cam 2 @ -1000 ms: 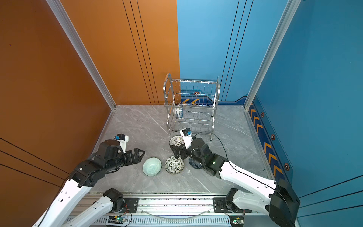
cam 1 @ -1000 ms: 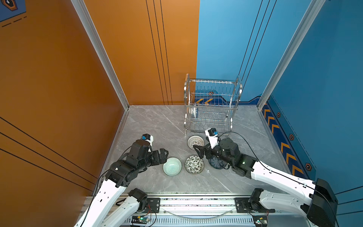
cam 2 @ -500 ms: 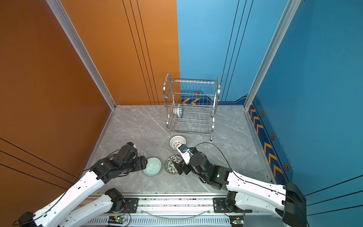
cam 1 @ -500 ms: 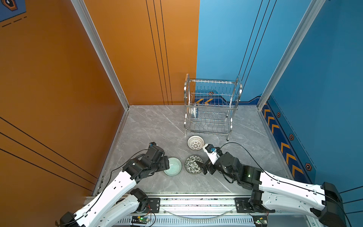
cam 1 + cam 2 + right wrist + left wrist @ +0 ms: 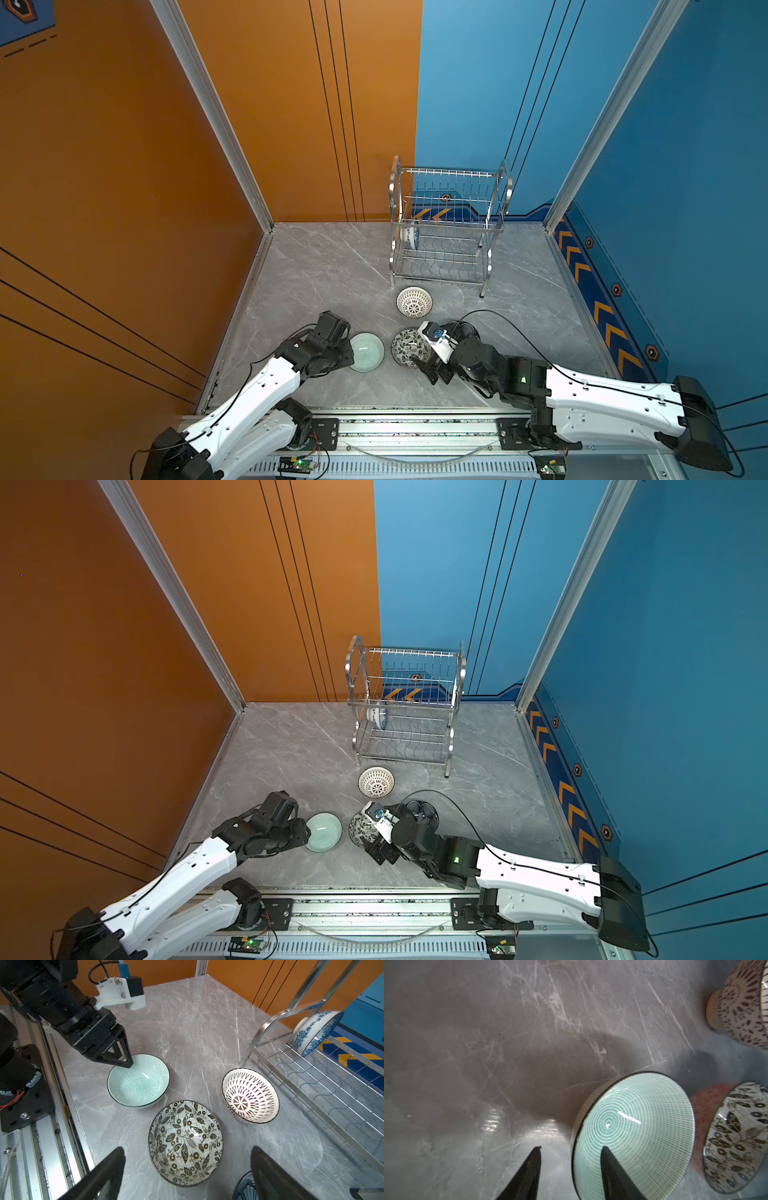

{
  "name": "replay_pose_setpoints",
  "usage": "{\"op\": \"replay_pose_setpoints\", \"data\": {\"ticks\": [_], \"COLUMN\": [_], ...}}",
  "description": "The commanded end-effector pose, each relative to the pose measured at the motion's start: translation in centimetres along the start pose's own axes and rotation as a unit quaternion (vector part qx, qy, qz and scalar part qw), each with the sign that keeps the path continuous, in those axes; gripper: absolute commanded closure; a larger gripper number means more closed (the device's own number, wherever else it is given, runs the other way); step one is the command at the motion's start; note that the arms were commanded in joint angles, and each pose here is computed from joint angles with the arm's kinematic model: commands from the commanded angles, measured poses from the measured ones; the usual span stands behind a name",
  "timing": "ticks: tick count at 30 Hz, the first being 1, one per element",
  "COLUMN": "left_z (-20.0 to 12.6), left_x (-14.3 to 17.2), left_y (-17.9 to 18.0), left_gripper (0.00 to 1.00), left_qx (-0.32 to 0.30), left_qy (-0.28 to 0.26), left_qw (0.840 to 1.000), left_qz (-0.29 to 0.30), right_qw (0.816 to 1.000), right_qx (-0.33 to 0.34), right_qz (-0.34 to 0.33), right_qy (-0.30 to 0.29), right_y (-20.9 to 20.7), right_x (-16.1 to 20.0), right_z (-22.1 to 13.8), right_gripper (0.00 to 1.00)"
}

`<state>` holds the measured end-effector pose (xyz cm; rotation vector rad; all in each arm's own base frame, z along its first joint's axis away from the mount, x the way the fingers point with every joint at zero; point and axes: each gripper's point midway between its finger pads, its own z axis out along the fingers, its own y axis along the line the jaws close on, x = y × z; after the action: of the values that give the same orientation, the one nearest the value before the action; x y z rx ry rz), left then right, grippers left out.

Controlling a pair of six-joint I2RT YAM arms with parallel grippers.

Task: Load bowls into a dish rack
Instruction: Pick up the bowl from the center of the table.

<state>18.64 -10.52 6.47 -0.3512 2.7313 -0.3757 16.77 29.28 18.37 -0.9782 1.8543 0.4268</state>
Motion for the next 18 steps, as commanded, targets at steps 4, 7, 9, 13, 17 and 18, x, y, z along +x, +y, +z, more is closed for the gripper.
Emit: {"op": "replay_pose_setpoints", "data": {"ticks": [4,7,9,13,17,18], "left_z": [0.4,0.7,0.9,1.2,1.3,1.5], "left_x": [-0.1,-0.2,-0.1,-0.1,-0.2,-0.2], "left_y": [-0.6,-0.5,-0.4,-0.2,-0.3,-0.3], "left_gripper": [0.59,0.63,0.65,0.72,0.79,0.81], "left_qx": [0.021,0.018,0.017,0.014,0.016,0.017], "left_qy": [0.009,0.011,0.014,0.016,0.015,0.017], "left_qw": [1.000,1.000,1.000,1.000,1.000,1.000], "left_qz": [0.008,0.010,0.009,0.006,0.005,0.005], "right_qw": [1.000,1.000,0.999,0.999,0.999,0.999], "right_qx": [-0.012,-0.018,-0.019,-0.023,-0.025,-0.025], "right_qz": [-0.014,-0.019,-0.024,-0.032,-0.033,-0.032], "right_qy": [0.001,0.007,0.011,0.018,0.017,0.018], "right_y": [0.9,1.4,1.7,2.1,2.2,2.3], "right_x": [-1.0,-1.1,-1.1,-0.9,-1.0,-1.0], "right_z": [0.7,1.2,1.5,1.7,1.7,1.8], "right_gripper": [0.07,0.07,0.08,0.08,0.08,0.08]}}
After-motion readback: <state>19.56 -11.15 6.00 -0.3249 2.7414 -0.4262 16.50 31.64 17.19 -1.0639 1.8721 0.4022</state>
